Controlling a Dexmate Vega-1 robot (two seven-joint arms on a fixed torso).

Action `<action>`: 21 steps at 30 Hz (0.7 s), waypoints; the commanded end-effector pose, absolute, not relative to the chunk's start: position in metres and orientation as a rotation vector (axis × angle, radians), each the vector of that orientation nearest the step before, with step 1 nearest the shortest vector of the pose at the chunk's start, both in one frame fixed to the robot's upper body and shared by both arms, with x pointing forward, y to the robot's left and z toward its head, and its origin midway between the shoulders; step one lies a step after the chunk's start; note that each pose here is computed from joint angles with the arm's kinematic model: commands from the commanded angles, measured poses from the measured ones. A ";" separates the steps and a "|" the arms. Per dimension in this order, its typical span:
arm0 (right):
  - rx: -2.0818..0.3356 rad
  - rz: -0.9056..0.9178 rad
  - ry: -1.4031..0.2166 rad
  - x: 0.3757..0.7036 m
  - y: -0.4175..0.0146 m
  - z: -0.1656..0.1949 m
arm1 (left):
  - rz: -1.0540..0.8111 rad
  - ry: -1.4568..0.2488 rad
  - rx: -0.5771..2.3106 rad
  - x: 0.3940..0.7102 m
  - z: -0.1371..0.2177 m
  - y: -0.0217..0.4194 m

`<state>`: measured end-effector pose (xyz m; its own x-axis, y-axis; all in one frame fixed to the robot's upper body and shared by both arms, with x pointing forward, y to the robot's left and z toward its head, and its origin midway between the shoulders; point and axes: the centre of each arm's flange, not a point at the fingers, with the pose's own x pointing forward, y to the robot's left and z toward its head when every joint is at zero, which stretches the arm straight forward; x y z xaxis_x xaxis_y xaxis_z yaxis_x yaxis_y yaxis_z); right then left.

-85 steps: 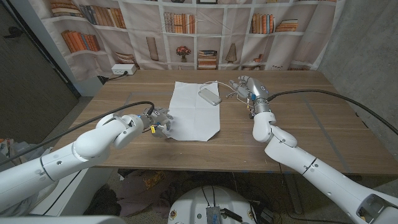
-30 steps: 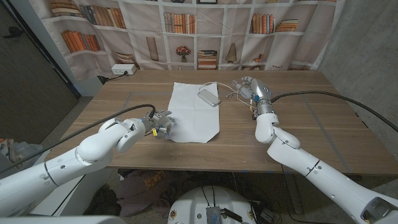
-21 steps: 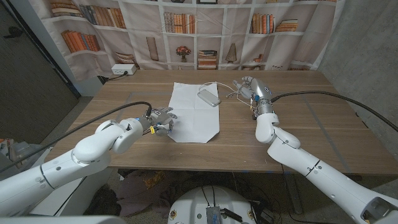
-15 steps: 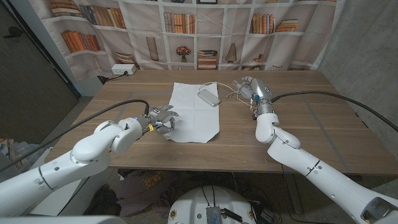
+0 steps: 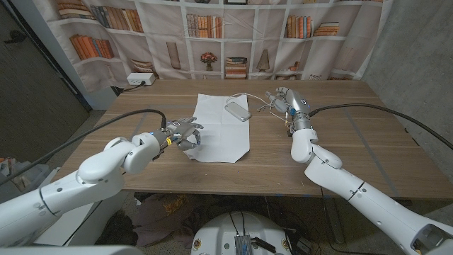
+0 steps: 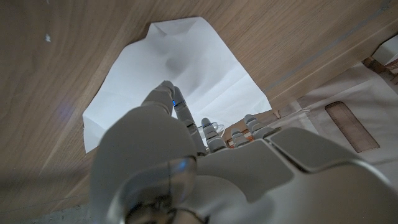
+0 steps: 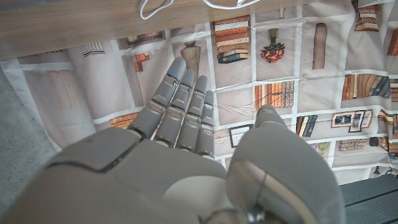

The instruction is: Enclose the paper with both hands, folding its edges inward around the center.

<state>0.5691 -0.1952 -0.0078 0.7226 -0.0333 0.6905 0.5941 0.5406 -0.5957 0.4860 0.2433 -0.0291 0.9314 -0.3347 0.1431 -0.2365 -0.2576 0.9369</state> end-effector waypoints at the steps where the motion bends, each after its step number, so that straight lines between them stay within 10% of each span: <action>1: -0.932 -0.408 -0.671 0.572 -0.198 -0.008 | -0.153 -0.347 2.005 0.482 -0.034 0.246; 21: -0.927 -0.420 -0.654 0.576 -0.205 -0.010 | -0.191 -0.257 2.109 0.489 -0.034 0.247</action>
<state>0.5735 -0.2016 -0.0092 0.7303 -0.0472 0.6815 0.5913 0.5433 -0.5960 0.4871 0.2455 -0.0341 0.9581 -0.2863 0.0069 -0.1435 -0.4589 0.8769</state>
